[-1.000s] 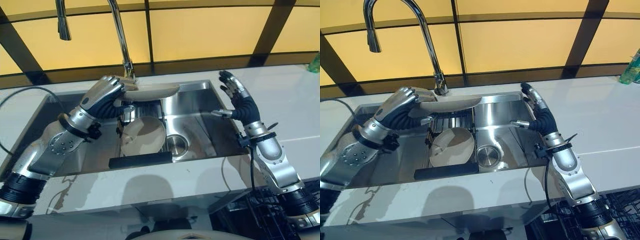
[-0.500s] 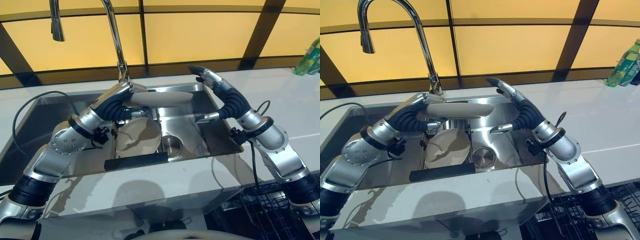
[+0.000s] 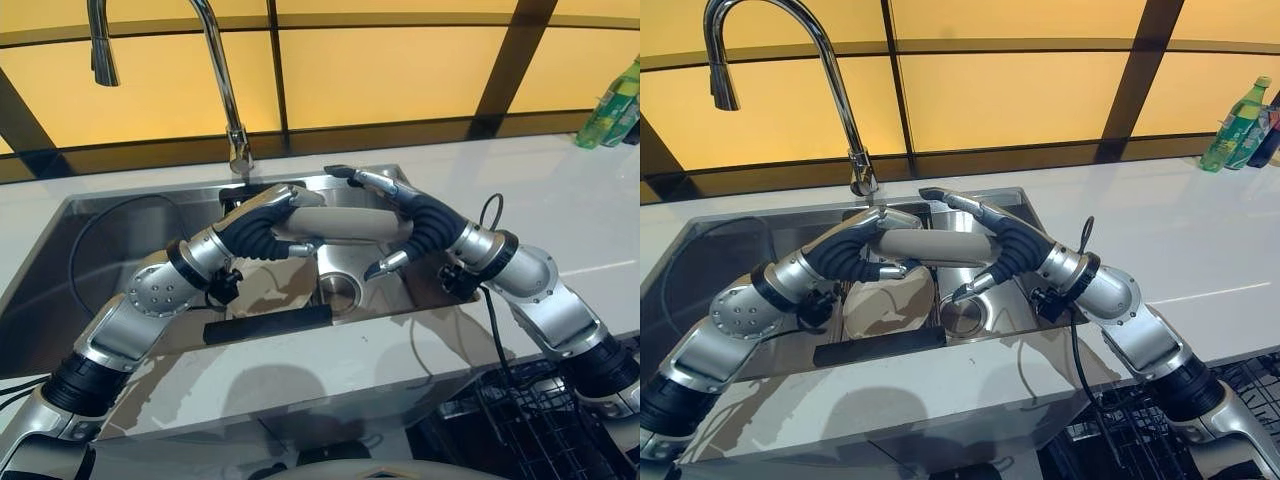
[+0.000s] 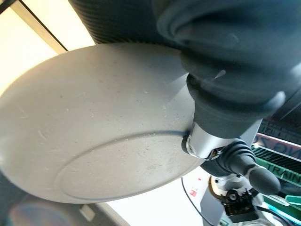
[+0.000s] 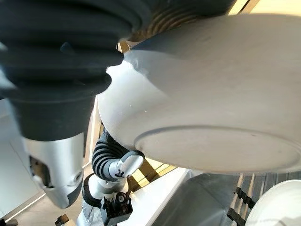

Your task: Pick up plates and place into dishwasher.

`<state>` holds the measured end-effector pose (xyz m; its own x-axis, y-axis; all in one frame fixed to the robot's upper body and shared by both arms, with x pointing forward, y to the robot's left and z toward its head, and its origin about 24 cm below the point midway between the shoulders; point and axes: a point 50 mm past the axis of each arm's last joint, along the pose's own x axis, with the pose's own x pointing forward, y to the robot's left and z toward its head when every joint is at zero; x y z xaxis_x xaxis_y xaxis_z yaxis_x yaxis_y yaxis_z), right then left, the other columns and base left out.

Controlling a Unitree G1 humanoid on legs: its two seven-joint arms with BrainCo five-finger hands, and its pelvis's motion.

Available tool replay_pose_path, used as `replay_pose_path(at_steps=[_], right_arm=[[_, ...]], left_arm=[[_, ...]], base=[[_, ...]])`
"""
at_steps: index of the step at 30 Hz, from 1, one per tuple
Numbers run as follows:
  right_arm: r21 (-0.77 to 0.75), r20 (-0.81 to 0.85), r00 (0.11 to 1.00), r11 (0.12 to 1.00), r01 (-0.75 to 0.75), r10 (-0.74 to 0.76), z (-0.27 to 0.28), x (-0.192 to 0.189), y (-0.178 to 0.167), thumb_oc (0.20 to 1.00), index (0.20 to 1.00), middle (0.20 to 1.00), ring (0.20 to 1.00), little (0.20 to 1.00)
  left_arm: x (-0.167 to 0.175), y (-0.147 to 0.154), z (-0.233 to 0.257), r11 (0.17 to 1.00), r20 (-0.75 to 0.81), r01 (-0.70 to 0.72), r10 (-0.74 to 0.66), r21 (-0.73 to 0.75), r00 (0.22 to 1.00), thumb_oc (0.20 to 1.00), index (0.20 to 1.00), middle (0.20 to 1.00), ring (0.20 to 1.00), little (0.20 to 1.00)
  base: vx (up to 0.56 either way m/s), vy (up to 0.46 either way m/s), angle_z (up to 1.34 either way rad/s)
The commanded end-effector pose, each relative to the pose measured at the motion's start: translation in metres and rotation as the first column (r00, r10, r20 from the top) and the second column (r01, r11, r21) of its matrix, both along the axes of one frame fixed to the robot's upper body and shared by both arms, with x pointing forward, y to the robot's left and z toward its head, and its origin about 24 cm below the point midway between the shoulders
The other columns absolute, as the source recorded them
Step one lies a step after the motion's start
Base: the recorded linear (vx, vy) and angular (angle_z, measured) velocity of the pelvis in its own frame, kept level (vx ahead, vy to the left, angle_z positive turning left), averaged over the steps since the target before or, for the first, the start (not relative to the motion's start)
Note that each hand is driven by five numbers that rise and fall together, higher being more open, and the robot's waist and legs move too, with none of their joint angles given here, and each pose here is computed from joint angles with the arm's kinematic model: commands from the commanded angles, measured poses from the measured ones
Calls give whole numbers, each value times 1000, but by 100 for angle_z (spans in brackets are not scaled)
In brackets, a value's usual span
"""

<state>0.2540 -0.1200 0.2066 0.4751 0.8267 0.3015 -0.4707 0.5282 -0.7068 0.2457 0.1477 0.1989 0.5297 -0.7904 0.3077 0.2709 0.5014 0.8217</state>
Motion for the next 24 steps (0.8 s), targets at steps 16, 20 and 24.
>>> replay_pose_path(at_steps=[16,20,24], right_arm=[[-150,95,989,980,129,-115,14,-7,-10,642,642,642,642,642],[-115,94,979,975,189,-179,13,-5,-19,200,200,200,200,200],[-109,95,980,977,186,-176,13,-7,-19,200,200,200,200,200]], left_arm=[[-18,-3,45,990,248,91,-61,-110,967,200,200,200,200,200],[-21,1,48,987,271,90,-52,-130,961,200,200,200,200,200],[-25,0,50,985,284,103,-60,-137,957,200,200,200,200,200]], base=[[3,5,0],[0,0,0],[0,0,0]])
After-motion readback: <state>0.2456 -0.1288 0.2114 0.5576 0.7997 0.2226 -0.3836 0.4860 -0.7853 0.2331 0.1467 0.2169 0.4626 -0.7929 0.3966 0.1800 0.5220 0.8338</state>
